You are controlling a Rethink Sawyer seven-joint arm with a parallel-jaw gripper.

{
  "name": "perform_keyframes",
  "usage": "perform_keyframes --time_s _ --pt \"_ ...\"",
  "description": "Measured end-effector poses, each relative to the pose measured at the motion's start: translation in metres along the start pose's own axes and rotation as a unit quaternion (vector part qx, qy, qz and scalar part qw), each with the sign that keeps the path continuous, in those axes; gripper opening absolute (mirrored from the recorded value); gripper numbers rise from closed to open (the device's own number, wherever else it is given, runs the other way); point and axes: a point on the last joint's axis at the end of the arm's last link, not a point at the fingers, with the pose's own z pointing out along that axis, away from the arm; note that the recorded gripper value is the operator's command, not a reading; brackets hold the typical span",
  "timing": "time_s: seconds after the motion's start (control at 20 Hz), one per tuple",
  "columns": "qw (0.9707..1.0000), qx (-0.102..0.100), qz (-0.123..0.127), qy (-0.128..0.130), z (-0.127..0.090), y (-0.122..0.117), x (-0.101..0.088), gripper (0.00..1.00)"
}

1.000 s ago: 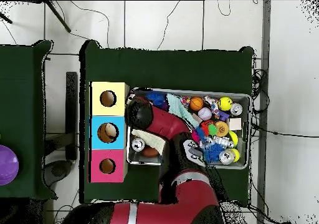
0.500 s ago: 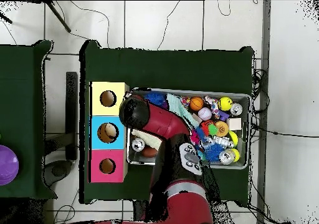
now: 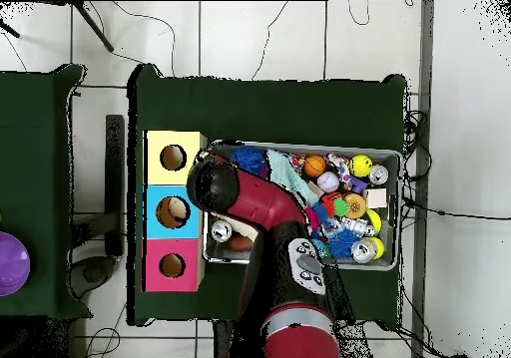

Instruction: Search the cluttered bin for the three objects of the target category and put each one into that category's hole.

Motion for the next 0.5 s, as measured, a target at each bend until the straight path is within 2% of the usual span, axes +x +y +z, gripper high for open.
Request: perform_keyframes --time_s 0.5 --pt "0.9999 0.000 0.004 0.011 -0.0083 -0.0016 0.0095 0.00"
